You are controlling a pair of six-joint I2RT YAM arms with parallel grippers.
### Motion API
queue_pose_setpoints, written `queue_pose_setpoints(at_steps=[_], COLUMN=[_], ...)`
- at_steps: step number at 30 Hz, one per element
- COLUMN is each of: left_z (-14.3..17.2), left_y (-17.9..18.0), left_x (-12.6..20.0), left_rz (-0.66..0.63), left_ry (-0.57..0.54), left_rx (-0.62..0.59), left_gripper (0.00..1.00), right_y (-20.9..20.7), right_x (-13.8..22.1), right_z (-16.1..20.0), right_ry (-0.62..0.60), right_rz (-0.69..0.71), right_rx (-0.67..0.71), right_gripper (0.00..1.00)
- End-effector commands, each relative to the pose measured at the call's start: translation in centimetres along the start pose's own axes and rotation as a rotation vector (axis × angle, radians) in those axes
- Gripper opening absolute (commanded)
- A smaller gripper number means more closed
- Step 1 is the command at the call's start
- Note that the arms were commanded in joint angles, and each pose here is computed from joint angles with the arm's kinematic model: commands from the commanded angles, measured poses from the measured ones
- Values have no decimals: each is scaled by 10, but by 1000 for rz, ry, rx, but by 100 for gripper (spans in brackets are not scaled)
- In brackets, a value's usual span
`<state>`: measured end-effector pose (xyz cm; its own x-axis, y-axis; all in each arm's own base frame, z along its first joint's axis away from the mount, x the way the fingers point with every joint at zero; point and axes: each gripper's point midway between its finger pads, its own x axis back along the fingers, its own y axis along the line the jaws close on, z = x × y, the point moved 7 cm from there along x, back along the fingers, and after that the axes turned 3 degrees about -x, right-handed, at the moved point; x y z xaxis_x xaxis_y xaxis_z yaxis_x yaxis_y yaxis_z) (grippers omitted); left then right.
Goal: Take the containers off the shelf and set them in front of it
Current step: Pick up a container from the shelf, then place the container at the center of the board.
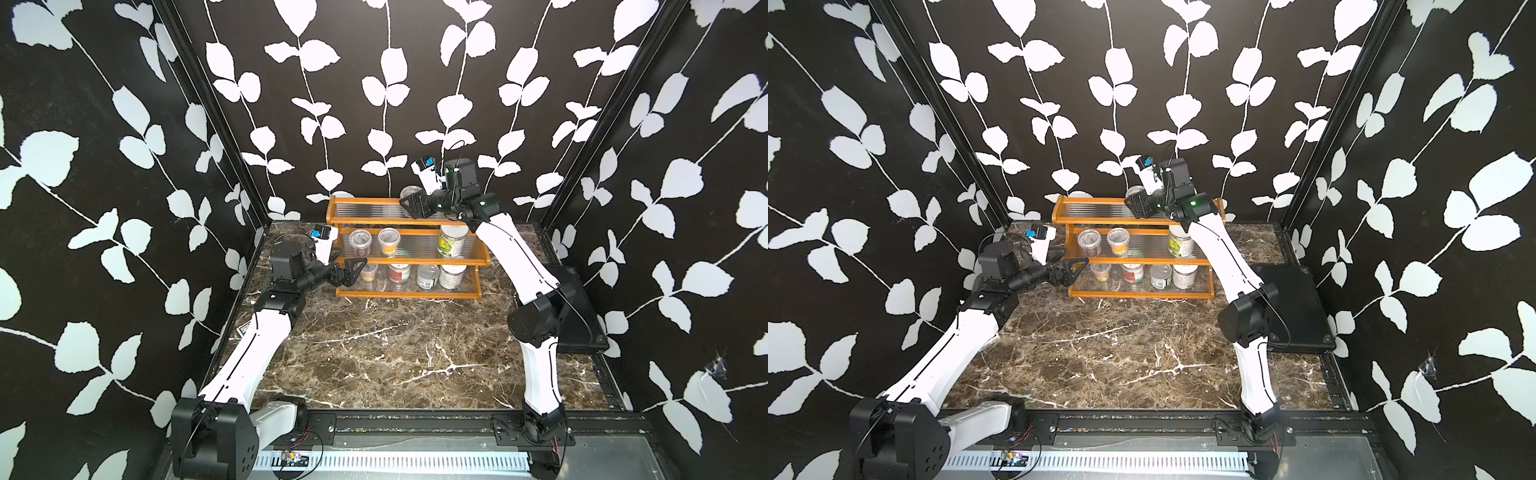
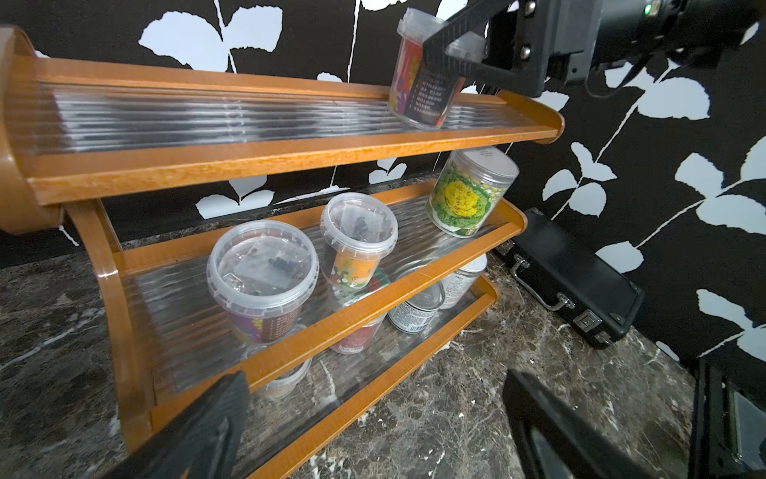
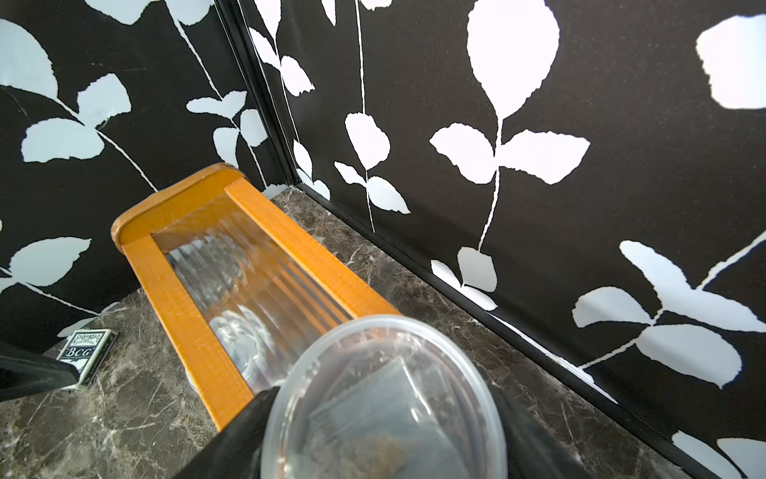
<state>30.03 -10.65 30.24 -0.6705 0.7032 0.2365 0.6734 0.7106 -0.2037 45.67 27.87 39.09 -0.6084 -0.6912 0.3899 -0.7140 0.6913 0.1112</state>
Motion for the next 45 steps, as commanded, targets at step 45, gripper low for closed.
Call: queue_pose_setpoints(at_steps=[45], left_z=[-8], left_y=[-4], left_x=[31], left_rz=[-155], left_ry=[195], left_rx=[-122], left_gripper=[99], right_y=[212], right_x=[16], right_z=[215], right_ry=[54], right_rz=[-577], right_rx=[284], right_gripper=[55])
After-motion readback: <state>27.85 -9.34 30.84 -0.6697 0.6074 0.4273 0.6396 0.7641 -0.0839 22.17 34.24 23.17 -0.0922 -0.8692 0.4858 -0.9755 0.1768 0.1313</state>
